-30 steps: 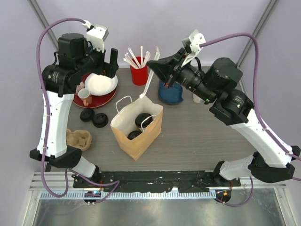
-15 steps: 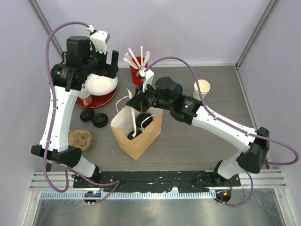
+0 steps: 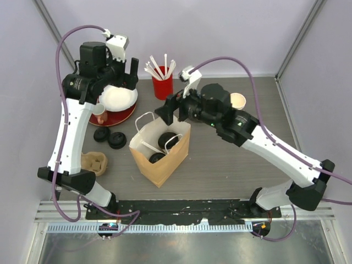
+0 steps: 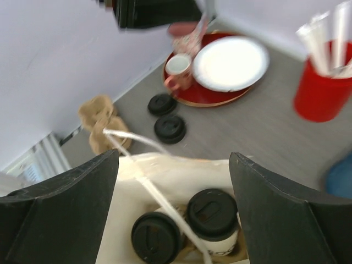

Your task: Pack the takeout coffee

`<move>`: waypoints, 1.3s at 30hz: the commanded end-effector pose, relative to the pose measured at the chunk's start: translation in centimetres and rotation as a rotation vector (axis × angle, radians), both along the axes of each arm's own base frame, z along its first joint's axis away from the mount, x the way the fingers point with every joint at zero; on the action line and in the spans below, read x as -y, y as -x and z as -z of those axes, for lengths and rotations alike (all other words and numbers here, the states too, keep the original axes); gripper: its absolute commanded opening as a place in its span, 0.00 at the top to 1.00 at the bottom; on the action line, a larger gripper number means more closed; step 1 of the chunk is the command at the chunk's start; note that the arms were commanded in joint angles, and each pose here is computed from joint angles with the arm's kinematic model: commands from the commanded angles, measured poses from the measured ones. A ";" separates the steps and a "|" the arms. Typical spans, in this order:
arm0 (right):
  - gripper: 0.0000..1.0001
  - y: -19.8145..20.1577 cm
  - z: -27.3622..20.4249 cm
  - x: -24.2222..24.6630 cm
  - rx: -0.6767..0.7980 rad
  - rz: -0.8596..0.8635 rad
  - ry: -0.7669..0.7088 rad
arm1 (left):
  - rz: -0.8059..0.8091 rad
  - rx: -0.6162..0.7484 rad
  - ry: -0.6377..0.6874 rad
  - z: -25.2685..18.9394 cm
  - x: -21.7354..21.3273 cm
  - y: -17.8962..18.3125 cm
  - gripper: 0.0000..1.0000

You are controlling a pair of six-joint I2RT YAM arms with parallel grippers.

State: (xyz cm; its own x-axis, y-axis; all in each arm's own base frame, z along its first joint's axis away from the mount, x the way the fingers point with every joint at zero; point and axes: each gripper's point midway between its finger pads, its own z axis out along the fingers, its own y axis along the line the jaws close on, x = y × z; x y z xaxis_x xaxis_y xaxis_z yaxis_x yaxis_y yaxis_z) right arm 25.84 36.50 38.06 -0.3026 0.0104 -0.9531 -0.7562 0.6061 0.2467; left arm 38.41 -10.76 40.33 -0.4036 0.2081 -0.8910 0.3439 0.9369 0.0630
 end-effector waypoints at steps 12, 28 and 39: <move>0.17 -10.0 -2.9 10.8 0.118 0.281 -0.035 | 0.487 0.041 0.162 6.1 11.4 -12.5 0.32; 0.17 -8.8 -1.1 9.3 0.163 0.109 0.070 | 0.442 0.163 -0.117 14.7 14.2 -21.1 0.26; 0.17 -7.6 -2.2 8.7 0.187 0.035 0.066 | 0.446 0.122 -0.150 16.5 13.9 -21.1 0.53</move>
State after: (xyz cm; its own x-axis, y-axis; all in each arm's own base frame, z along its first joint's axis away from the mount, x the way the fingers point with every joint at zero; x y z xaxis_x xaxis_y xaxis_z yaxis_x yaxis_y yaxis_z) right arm 33.95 27.67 37.49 -0.1859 -0.0662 -0.9803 -0.7351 0.6714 0.0941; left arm 58.60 -25.16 21.16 -0.2015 0.4755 -0.8563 0.7171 0.6672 0.2017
